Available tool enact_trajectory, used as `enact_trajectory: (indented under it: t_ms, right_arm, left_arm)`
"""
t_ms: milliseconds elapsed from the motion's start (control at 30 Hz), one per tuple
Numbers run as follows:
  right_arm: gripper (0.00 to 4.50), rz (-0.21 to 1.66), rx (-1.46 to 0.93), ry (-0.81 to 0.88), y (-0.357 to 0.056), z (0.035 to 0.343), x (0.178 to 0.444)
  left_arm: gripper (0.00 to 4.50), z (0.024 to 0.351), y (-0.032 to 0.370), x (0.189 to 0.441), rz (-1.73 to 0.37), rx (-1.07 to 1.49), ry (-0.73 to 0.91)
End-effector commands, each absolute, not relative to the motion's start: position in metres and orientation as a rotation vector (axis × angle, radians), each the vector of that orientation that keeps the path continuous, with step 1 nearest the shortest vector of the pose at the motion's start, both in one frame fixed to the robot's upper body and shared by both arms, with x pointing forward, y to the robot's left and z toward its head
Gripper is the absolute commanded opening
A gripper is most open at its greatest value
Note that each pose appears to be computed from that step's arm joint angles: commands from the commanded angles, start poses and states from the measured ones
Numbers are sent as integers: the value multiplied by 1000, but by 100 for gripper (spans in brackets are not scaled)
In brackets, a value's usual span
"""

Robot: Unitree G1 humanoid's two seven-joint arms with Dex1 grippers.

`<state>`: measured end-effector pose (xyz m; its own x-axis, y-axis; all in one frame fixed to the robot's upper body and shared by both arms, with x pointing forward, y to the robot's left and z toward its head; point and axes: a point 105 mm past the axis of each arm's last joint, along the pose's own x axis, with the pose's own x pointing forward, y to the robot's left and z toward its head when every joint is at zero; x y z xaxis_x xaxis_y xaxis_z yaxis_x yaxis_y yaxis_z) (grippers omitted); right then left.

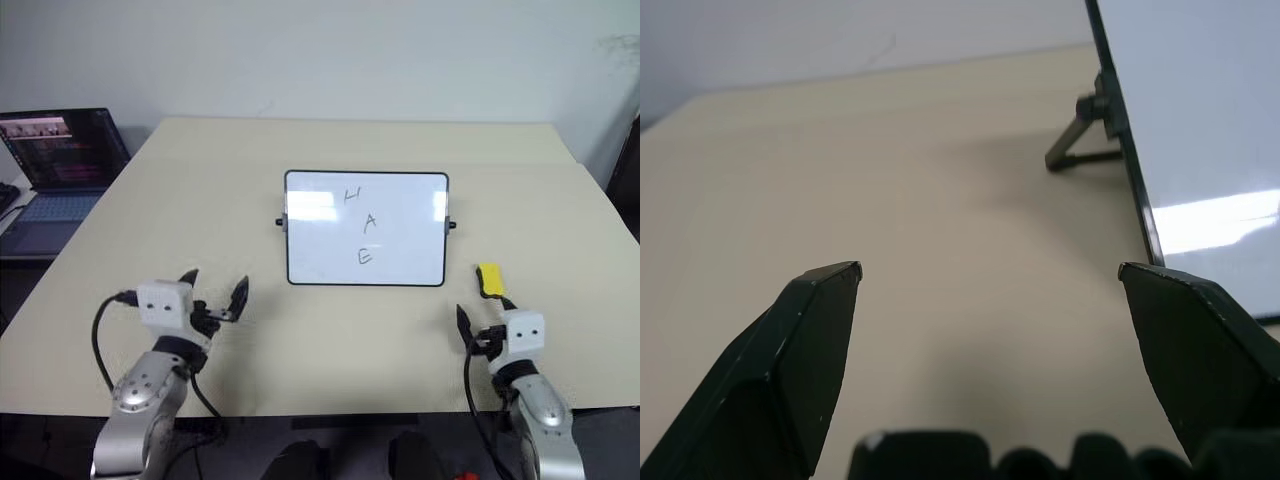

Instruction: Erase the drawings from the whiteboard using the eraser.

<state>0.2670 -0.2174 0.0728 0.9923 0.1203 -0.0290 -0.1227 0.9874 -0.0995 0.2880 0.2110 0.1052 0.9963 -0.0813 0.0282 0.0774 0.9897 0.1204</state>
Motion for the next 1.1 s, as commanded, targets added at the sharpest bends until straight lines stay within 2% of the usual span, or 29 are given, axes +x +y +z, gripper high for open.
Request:
enact_trajectory:
  t_ms: [33, 133, 267, 500, 667, 833, 900, 1000, 1100]
  right_arm:
    - [445, 161, -107, 93, -213, 68, 265]
    - [445, 181, -121, 106, -210, 68, 264]
    - [445, 213, -148, -16, -203, 104, 267]
    - [445, 265, -139, -63, -180, 118, 275]
    - [445, 312, -111, -64, -167, 123, 283]
    - [445, 245, -51, -76, -192, 141, 287]
    - [445, 235, -21, -81, -198, 149, 288]
    - [445, 180, -30, 0, -218, 150, 300]
    - [445, 150, -46, 36, -224, 156, 305]
  left_arm:
    - [450, 122, 187, 287, -183, 94, -109]
    - [450, 114, 189, 288, -166, 131, -104]
    - [450, 112, 191, 287, -201, 117, -80]
    - [450, 143, 205, 294, -345, 187, -150]
    - [450, 162, 185, 291, -616, 200, -124]
    - [450, 175, 151, 291, -926, 268, -74]
    - [450, 182, 143, 290, -995, 284, -72]
    - [450, 186, 131, 286, -1110, 332, -52]
    - [450, 190, 126, 288, -1151, 360, -52]
